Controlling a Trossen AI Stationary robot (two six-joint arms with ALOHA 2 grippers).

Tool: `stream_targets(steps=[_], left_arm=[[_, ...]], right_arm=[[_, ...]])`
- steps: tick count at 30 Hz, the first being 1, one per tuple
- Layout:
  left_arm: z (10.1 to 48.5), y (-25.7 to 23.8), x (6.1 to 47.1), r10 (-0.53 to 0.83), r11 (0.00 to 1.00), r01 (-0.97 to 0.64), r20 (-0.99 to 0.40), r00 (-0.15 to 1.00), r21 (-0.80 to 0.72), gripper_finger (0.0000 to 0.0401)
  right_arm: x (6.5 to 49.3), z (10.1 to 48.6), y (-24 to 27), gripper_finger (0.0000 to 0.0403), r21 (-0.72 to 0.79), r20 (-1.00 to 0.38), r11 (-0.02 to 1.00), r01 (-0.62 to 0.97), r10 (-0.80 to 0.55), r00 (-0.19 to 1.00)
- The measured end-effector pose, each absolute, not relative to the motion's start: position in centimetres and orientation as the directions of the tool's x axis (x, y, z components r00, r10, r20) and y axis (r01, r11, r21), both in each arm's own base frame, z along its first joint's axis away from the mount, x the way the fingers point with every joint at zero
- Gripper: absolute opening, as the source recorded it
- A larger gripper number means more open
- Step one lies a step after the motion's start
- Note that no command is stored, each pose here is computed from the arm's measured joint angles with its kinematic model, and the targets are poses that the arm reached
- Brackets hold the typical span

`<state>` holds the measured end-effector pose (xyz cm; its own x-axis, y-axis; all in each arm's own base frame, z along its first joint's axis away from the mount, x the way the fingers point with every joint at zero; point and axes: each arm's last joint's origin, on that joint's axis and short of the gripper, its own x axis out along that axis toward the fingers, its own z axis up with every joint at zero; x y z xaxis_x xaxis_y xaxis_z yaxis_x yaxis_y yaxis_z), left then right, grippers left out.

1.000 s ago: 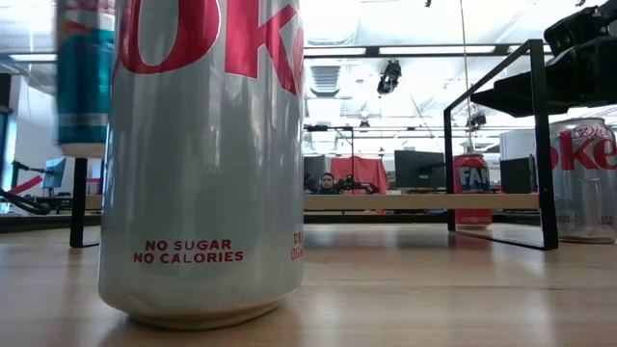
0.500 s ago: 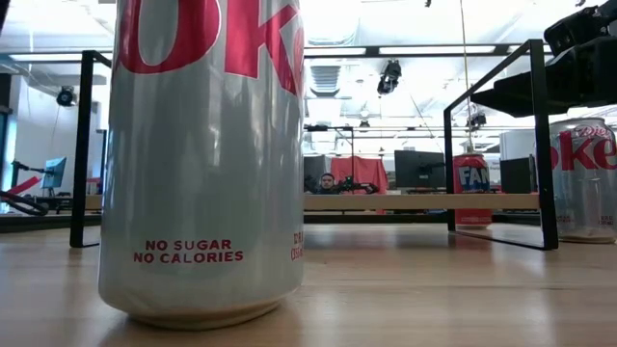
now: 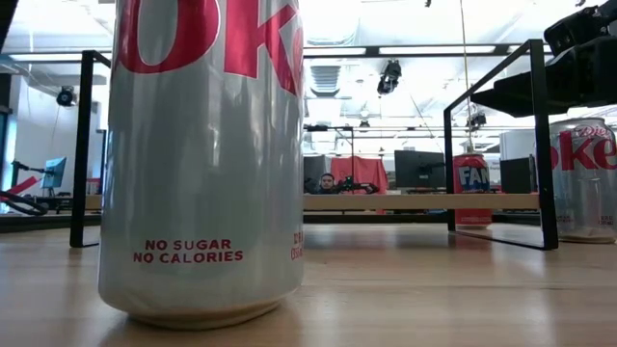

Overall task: Place canned beverage on shelf
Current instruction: Put the blue soda can on the shelf aligned with the blue soda can

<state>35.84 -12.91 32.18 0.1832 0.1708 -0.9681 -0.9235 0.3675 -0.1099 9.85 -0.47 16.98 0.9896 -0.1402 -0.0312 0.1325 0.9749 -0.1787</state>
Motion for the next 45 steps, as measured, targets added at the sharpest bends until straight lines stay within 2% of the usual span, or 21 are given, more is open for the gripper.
stream_targets(steps=[10, 15, 33, 45], left_arm=[[31.8, -9.4, 36.6, 0.199, 0.391, -0.919, -0.971, 0.129, -0.042, 0.0230], [31.8, -8.3, 36.9, 0.203, 0.372, -0.927, -0.972, 0.123, -0.040, 0.0230], [30.2, -7.4, 37.4, 0.207, 0.371, -0.928, -0.972, 0.108, -0.024, 0.0230], [29.4, -7.0, 37.5, 0.210, 0.332, -0.943, -0.973, 0.091, -0.016, 0.0230]], right_arm=[[9.8, 17.0, -0.5, 0.0398, -0.178, -0.031, 0.975, 0.132, -0.140, 0.990], [9.8, 17.0, -0.5, 0.0398, -0.179, -0.031, 0.975, 0.133, -0.140, 0.990], [9.8, 17.0, -0.5, 0.0398, -0.179, -0.031, 0.975, 0.132, -0.140, 0.990], [9.8, 17.0, -0.5, 0.0398, -0.179, -0.031, 0.975, 0.133, -0.140, 0.990]])
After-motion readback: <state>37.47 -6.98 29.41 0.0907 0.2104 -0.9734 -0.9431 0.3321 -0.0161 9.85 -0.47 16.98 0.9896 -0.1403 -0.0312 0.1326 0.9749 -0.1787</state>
